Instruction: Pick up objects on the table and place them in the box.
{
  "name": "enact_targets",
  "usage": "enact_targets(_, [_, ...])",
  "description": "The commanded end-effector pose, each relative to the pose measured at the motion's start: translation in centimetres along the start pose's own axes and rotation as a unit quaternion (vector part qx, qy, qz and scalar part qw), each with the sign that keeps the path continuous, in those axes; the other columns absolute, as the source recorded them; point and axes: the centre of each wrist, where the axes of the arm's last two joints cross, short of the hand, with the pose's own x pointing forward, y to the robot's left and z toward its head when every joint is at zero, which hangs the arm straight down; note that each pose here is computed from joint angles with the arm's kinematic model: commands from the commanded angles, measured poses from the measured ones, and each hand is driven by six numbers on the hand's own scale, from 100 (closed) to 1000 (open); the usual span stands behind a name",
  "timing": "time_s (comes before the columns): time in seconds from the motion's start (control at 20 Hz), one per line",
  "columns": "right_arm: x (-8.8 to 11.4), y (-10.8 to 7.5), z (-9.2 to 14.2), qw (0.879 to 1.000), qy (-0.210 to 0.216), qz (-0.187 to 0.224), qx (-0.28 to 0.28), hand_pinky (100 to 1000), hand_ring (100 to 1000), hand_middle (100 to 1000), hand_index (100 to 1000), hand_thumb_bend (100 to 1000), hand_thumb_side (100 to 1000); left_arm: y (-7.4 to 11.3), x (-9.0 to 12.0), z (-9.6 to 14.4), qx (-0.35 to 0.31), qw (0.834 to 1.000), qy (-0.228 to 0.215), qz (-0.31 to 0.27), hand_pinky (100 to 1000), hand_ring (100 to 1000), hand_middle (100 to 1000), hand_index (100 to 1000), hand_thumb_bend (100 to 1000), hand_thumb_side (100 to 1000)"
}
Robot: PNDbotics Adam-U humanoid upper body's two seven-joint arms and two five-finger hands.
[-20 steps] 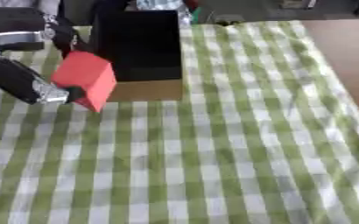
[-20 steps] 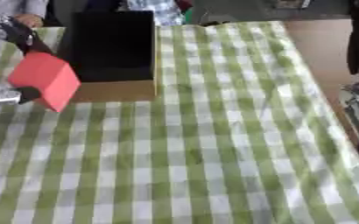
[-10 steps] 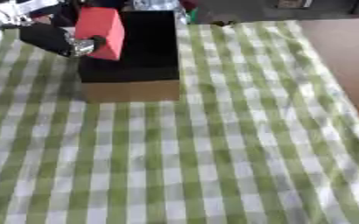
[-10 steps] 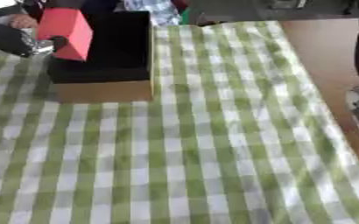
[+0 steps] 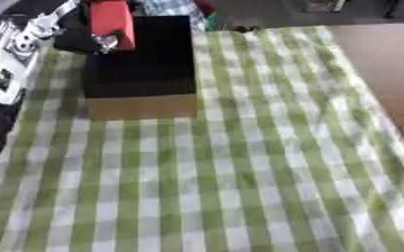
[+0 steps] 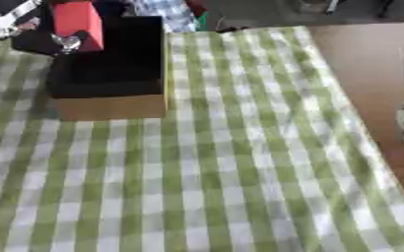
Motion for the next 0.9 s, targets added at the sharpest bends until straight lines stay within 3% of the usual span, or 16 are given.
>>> enact_targets(0.05, [0.9,-0.1,-0.6,1.0,-0.017,-0.003,0.003,771,686,534,823,100,630,0.5,-0.2,-0.5,0.034,0.999,0.015,-0.029,745,667,511,597,100,636])
enact_targets(0.2, [0.8,-0.1,-0.5,1.0,-0.016,-0.003,0.001,771,687,534,823,100,631,-0.8,-0.4,-0.5,0.023,0.998,0.018,-0.055,799,769,631,734,100,691])
enact_targets(0.25, [0.8,-0.1,-0.5,1.0,-0.015,-0.003,0.0,771,687,534,823,100,631,-1.1,-0.5,-0.5,0.017,0.998,0.018,-0.063,830,816,712,795,147,727])
enact_targets(0.45, [0.7,-0.1,-0.4,1.0,-0.013,-0.003,-0.001,771,687,534,823,100,632,-1.6,-0.7,-0.4,0.007,0.995,0.022,-0.099,927,922,827,893,480,875])
enact_targets(0.6, [0.7,-0.1,-0.4,1.0,-0.012,-0.005,-0.001,770,687,533,823,100,631,-1.4,-0.8,-0.4,0.021,0.992,0.034,-0.122,986,962,870,919,547,924])
enact_targets(0.9, [0.7,-0.1,-0.3,1.0,-0.01,-0.005,-0.003,770,686,533,823,100,632,-1.1,-0.7,-0.3,0.07,0.987,0.049,-0.133,982,951,854,898,526,911])
